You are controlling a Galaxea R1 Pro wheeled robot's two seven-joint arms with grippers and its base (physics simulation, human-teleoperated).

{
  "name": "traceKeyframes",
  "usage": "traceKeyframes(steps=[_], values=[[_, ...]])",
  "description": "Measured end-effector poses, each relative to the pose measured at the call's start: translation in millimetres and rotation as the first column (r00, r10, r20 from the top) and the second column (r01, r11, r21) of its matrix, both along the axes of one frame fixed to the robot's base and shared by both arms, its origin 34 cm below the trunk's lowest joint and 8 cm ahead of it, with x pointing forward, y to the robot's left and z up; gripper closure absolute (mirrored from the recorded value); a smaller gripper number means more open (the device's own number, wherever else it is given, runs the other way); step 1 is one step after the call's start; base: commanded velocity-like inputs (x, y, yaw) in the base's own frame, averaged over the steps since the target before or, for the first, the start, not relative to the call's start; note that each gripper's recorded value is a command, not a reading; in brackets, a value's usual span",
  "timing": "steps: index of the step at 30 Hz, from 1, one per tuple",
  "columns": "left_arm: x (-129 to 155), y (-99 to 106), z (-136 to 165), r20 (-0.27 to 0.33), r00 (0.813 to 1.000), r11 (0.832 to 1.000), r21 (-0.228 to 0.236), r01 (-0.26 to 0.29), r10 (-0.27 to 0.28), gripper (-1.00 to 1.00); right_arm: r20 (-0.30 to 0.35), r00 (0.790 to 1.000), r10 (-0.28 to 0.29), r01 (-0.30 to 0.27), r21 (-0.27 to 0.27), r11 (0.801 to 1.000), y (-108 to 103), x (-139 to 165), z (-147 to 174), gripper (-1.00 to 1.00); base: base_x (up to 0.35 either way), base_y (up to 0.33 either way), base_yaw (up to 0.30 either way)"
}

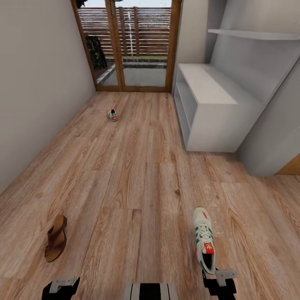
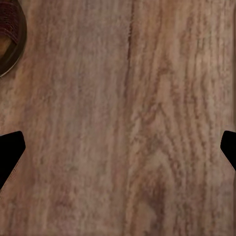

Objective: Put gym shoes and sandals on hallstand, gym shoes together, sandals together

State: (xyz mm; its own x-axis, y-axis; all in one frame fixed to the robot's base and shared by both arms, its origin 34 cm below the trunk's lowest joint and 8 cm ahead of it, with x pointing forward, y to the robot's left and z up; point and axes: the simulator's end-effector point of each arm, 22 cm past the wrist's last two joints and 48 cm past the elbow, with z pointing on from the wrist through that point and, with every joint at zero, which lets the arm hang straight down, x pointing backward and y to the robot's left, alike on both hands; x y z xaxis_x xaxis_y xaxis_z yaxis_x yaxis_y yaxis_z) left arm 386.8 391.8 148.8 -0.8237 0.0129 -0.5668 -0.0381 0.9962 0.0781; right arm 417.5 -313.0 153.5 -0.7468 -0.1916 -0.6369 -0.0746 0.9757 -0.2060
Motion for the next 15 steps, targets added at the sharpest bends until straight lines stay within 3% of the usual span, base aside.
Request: traceKeyframes(steps=[15], values=[[22.0,-6.5,24.0,0.068,0.998,1.0,-0.011,-0.005,0.005,-1.0,0.083,0.997,0.003,-0.003,0.0,1.0,-0.3,28.6,31.0,1.0,0.0,0.0,0.0]])
